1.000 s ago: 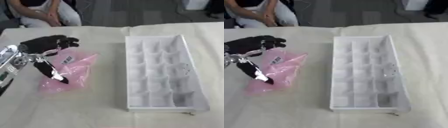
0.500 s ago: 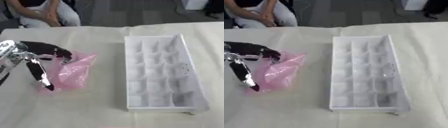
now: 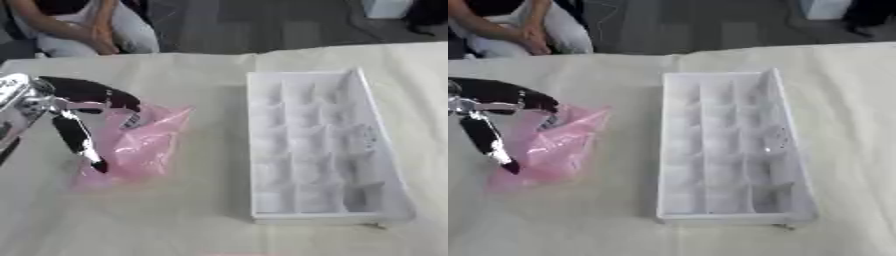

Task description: Pick up objects on the table and place them in the box.

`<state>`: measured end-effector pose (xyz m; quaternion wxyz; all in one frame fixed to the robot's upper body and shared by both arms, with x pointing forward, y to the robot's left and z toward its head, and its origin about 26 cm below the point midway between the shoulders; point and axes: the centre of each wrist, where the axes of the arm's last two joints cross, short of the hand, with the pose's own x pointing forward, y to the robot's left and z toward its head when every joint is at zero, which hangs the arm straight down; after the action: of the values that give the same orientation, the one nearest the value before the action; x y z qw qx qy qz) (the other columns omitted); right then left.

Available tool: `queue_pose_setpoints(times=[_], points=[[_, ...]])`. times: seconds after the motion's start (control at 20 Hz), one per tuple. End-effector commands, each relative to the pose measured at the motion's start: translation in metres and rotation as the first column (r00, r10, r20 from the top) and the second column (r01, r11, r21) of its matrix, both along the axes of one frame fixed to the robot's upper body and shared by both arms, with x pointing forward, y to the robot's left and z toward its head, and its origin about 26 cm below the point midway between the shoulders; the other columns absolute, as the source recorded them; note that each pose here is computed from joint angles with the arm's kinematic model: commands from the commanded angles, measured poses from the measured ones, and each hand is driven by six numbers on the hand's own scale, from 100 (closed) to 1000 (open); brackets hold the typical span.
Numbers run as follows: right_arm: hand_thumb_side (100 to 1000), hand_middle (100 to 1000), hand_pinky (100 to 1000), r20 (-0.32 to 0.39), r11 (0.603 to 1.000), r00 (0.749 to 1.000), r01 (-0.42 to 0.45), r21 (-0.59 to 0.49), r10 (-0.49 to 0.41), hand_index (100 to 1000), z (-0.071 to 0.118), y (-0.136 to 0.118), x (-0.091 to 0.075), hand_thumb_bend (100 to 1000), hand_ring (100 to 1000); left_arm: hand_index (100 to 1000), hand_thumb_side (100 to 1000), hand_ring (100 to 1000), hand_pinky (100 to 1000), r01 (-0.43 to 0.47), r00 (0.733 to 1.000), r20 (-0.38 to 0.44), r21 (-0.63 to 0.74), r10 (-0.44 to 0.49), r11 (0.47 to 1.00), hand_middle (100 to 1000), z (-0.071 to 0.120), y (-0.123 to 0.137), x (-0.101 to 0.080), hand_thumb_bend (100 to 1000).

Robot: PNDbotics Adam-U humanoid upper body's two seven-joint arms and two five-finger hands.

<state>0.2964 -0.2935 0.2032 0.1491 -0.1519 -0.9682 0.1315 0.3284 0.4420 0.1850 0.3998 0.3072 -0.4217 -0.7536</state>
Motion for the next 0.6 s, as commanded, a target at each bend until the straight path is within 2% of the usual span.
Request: queue_pose_setpoints(times=[0.05,0.3,0.6], points=[[1000,102,100,0.021,1.000,1.000,-0.007,-0.013,0.007,464,0.007,0.000,-0.001,387,108,992,623,959,914,0.006,0.999,0.035,-0.006,-0.006,1.000,971,0.010,0.001,0.003,1000],[1000,102,100,0.023,1.000,1.000,-0.010,-0.010,0.010,463,0.007,0.001,-0.001,387,108,975,623,928,864,0.030,0.999,0.047,-0.077,-0.027,0.997,941,-0.003,-0.011,0.009,1000],[1000,101,100,0.032,1.000,0.999,-0.014,-0.008,0.015,463,0.009,0.002,-0.001,387,107,959,637,905,837,0.032,0.999,0.018,-0.118,-0.030,0.992,919,-0.019,-0.016,0.010,1000]])
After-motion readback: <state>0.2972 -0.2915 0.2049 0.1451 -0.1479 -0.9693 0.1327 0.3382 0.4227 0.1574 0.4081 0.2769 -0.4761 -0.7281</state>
